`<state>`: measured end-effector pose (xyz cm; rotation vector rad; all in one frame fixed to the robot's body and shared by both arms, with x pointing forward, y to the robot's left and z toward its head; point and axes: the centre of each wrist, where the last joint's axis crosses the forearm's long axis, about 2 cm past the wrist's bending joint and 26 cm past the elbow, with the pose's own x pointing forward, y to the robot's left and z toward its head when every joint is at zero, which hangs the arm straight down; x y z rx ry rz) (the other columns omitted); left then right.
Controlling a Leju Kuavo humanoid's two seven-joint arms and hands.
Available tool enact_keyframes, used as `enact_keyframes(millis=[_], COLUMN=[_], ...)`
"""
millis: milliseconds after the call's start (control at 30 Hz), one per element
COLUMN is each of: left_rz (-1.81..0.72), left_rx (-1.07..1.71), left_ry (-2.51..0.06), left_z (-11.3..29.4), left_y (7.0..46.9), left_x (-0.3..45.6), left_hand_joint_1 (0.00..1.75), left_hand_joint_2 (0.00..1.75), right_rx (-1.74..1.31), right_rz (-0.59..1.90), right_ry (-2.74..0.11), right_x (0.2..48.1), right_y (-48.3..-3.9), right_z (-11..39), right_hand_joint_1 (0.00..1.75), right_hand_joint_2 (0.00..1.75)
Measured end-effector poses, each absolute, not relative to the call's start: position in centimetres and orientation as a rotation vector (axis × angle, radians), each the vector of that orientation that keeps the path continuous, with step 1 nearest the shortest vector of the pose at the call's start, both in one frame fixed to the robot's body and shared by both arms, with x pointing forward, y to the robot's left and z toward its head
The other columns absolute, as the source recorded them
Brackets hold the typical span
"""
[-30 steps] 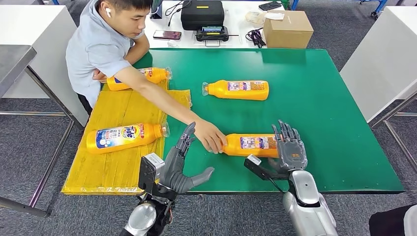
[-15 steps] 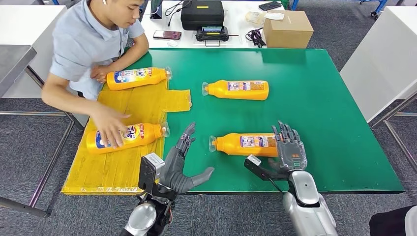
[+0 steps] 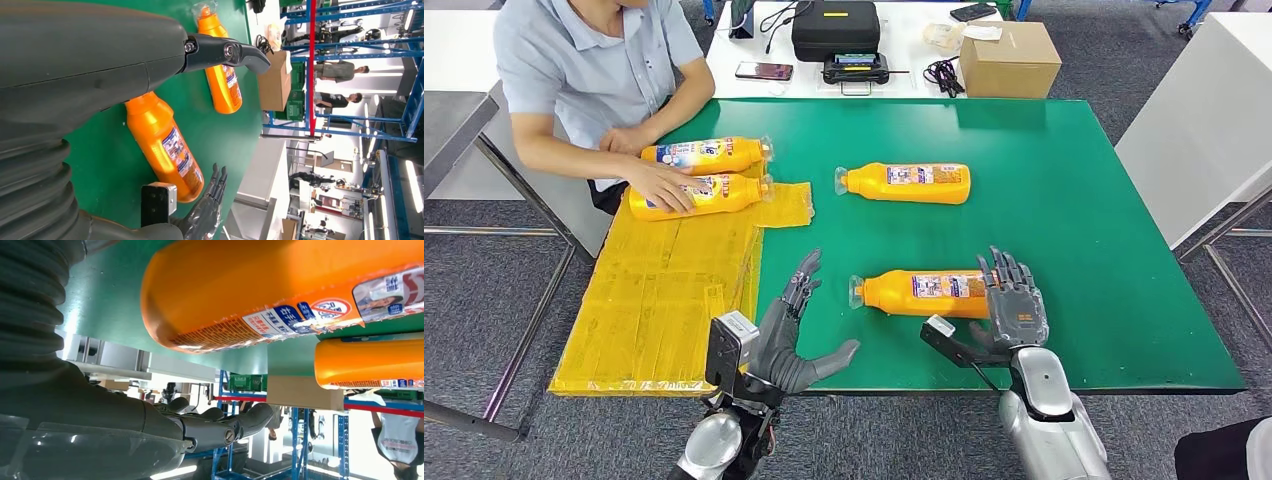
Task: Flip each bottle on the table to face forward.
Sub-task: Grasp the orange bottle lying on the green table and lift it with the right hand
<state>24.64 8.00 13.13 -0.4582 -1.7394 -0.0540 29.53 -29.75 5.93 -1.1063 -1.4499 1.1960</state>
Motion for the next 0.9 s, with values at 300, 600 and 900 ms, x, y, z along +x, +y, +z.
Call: enact_keyframes(millis=[300, 600, 900], left_rz=[-0.054, -0.139, -0.222], left_rx=[-0.458, -0.457, -0.482], left_ry=[-1.739, -1.730, -1.724], left_z=[13.1, 13.7, 14.3], left_y=[8.0, 7.2, 5.6], left_x=[24.6, 25.1, 25.6], left_hand_joint_1=[0.00, 0.00, 0.00], left_hand_joint_2=[1.75, 1.75, 1.75], right_rx=[-1.107, -0.823, -0.680], right_rz=[1.196, 1.183, 1.190], right_ry=[-1.450, -1.404, -1.363], right_x=[29.6, 33.0, 37.2], right_y=[-29.8, -29.7, -28.9], right_z=[5.9, 6.7, 7.8], right_hand_joint_1=[0.00, 0.00, 0.00], right_hand_joint_2=[1.75, 1.75, 1.75])
